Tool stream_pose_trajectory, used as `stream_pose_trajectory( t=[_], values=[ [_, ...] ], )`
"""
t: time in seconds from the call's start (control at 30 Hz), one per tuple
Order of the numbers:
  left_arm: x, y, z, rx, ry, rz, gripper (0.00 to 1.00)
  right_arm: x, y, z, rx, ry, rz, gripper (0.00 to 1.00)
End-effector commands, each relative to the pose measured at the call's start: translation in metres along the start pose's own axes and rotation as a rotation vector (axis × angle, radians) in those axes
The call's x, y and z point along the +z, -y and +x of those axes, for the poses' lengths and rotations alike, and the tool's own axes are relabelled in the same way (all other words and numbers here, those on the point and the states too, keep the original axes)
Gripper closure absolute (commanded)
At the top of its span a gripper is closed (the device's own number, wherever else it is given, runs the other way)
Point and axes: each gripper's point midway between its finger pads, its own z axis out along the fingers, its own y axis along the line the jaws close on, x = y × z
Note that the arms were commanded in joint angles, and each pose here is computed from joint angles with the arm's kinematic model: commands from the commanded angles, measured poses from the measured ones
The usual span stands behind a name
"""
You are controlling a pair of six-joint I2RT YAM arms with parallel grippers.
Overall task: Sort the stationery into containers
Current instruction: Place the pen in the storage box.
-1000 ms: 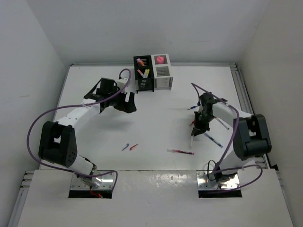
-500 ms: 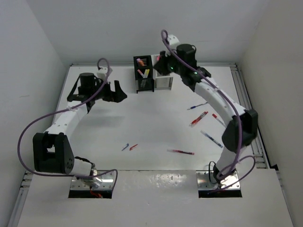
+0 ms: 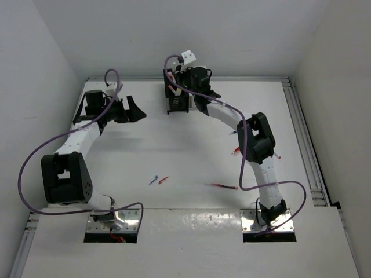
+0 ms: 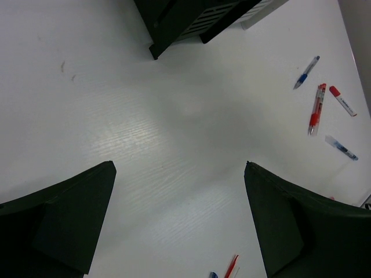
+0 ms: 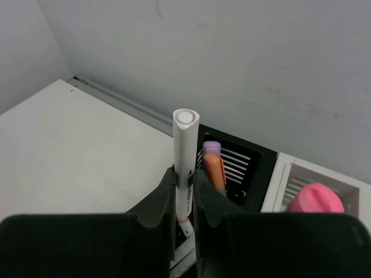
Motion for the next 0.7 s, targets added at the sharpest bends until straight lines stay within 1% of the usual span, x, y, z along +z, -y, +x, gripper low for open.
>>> stream_pose_trajectory(
  t=[0.0, 0.13, 0.2, 0.33, 0.37, 0.4, 0.43, 0.5, 0.53, 0.57, 0.63, 0.67],
  values=[
    [-0.006, 0.003, -0.029, 0.047, 0.072, 0.033, 0.00, -0.002, 0.012, -0.058, -0.012, 0.202, 0.049, 1.00],
    [-0.002, -0.002, -0.028, 0.036, 0.061, 0.038, 0.00, -0.001, 0.009, -0.019, 0.046, 0.101, 0.014, 1.00],
    [-0.001, -0.004, -0.027, 0.026, 0.054, 0.039, 0.00, -0.004, 0.005, -0.006, 0.082, 0.058, -0.006, 1.00],
    [0.001, -0.005, -0.024, 0.020, 0.043, 0.042, 0.00, -0.016, -0.002, 0.033, 0.178, -0.080, -0.043, 1.00],
    [0.002, -0.005, -0.023, 0.018, 0.040, 0.041, 0.00, -0.018, -0.006, 0.040, 0.182, -0.105, -0.059, 0.96],
    [0.001, -0.005, -0.023, 0.020, 0.039, 0.042, 0.00, -0.019, -0.013, 0.046, 0.177, -0.127, -0.089, 0.73],
    [0.001, -0.005, -0.025, 0.022, 0.041, 0.040, 0.00, -0.022, -0.014, 0.054, 0.175, -0.160, -0.095, 0.59],
    [0.000, -0.004, -0.028, 0.036, 0.044, 0.037, 0.00, -0.024, -0.007, 0.049, 0.177, -0.157, -0.086, 0.34],
    [-0.001, -0.004, -0.028, 0.038, 0.038, 0.033, 0.00, -0.025, -0.004, 0.044, 0.179, -0.158, -0.080, 0.34],
    [-0.003, -0.003, -0.036, 0.065, 0.049, 0.031, 0.00, -0.028, 0.004, 0.020, 0.178, -0.124, -0.071, 0.34],
    [-0.007, 0.000, -0.045, 0.092, 0.064, 0.024, 0.00, -0.038, 0.029, -0.009, 0.178, -0.107, -0.045, 0.48],
    [-0.009, 0.002, -0.048, 0.114, 0.073, 0.030, 0.00, -0.045, 0.038, -0.025, 0.175, -0.102, -0.045, 0.52]
  ],
)
